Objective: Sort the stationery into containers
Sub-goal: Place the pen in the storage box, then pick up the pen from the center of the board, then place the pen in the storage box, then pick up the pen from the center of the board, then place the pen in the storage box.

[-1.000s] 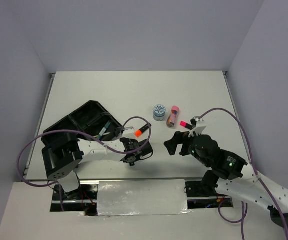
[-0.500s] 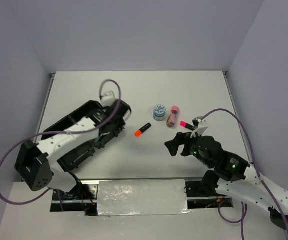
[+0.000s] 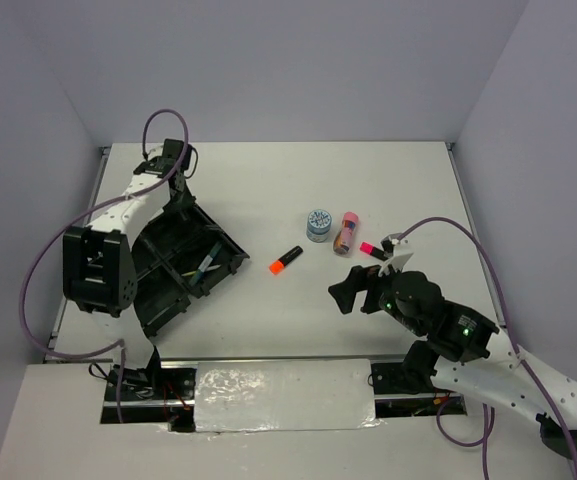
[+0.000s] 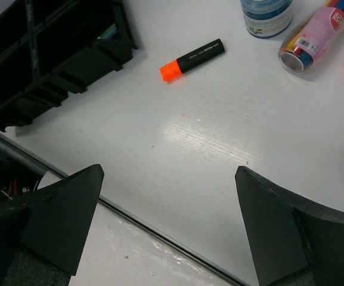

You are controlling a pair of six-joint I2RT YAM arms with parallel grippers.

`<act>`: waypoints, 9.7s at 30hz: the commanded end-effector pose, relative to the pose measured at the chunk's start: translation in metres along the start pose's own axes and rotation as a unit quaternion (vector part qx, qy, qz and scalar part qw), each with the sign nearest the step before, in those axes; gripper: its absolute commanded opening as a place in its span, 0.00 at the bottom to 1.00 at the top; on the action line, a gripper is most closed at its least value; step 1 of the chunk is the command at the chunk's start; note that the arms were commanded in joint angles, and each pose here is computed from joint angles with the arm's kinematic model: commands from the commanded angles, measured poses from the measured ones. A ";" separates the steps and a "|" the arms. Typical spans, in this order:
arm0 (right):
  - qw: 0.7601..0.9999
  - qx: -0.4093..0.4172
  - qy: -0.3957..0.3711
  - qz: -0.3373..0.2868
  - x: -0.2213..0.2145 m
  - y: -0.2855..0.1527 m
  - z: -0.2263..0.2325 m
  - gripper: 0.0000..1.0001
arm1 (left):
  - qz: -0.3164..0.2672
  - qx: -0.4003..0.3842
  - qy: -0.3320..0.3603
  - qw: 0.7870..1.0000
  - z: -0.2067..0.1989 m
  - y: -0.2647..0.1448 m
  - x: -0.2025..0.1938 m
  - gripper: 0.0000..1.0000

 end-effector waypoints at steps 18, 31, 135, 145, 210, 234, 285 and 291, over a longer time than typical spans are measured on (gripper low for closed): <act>0.999 0.028 -0.020 -0.010 0.010 0.008 0.010 1.00 | 0.033 -0.103 0.151 0.983 0.036 -0.019 -0.004 0.33; 0.999 0.045 -0.024 -0.015 0.017 0.000 0.014 1.00 | 0.108 -0.111 0.212 0.965 0.069 -0.001 -0.019 0.53; 0.981 -0.179 0.052 0.050 0.078 0.035 -0.046 1.00 | -0.083 -0.115 0.210 0.967 0.055 -0.101 -0.024 0.99; 0.955 -0.275 0.030 0.104 0.120 0.112 -0.115 0.98 | -0.148 -0.222 0.139 0.954 0.108 -0.140 -0.082 0.99; 0.948 0.286 0.110 -0.087 0.133 0.054 0.111 0.00 | -0.045 -0.736 0.224 0.637 0.006 -0.253 -0.151 0.93; 0.920 0.379 0.061 -0.083 0.118 0.045 0.136 0.44 | -0.057 -0.739 0.240 0.626 0.000 -0.261 -0.143 0.00; 0.988 0.020 -0.026 -0.151 0.113 -0.028 -0.004 1.00 | -0.091 -0.057 0.248 0.963 0.056 -0.050 -0.011 0.99; 0.990 -0.092 0.018 -0.106 0.085 -0.027 -0.030 1.00 | -0.100 -0.227 0.185 0.951 0.003 -0.106 -0.020 0.99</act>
Point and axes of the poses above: each gripper's point midway between its finger pads, its own y axis out along the fingers, its own z axis along the line the jaws close on, x = y × z, the point moved 9 cm from there along -y, back along the fingers, and after that the axes turned 3 degrees about -y, right-handed, at the moved point
